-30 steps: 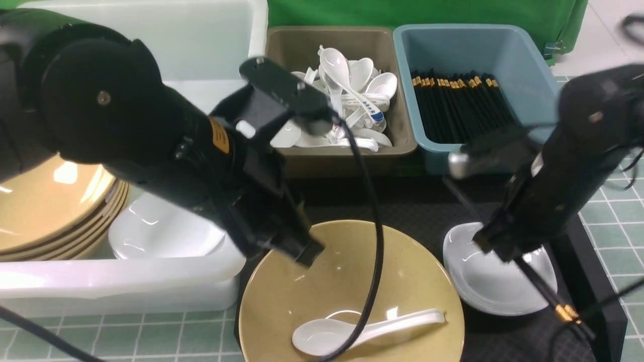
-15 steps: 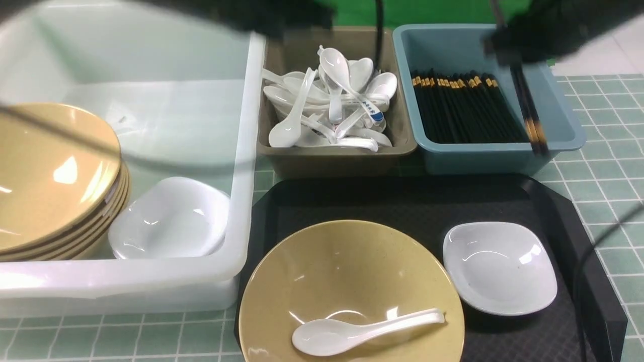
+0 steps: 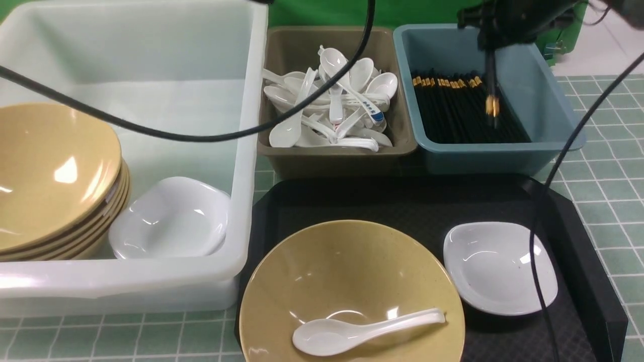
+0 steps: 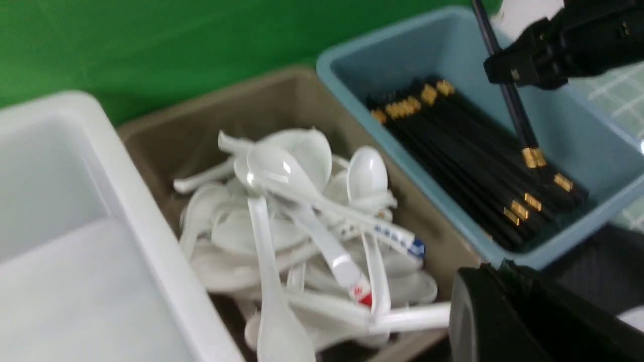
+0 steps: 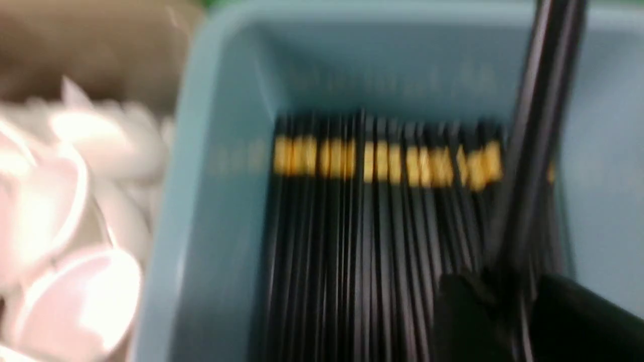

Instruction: On blue table put chopsticks spoon bowls plates into blue grey white boxes.

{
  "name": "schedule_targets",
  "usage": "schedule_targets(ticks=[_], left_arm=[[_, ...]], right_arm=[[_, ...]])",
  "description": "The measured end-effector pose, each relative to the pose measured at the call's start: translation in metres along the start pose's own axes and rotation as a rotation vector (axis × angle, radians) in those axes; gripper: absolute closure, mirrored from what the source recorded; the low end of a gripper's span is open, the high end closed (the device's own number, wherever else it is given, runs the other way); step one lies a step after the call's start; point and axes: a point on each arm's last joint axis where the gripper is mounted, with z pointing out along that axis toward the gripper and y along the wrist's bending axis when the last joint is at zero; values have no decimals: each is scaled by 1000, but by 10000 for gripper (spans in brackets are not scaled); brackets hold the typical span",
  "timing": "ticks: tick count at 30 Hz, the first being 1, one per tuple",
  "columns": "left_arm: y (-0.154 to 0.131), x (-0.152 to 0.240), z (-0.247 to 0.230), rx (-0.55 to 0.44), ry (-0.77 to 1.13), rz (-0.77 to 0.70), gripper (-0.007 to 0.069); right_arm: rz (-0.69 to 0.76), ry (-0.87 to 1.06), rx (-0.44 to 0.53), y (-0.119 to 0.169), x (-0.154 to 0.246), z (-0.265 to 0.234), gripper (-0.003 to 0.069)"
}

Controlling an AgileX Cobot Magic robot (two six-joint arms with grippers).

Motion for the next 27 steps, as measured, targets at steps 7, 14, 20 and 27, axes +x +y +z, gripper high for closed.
schedule_targets(ticks=[7,14,20,27], left_arm=[[1,23,-25,-35,228,75,619],[-5,61,-83,-43,275,110,619],[-9,106,-108,-36,319,118,619],[-13,144,-114,-6,378,159,619]], right_arm=[[-220,185,-83,19,11,-36,188],[-474,124,-223,71,30,-125,175],[-756,193,-329,108,93,-172,175],[-1133,347,-462,143,172,-169,175]])
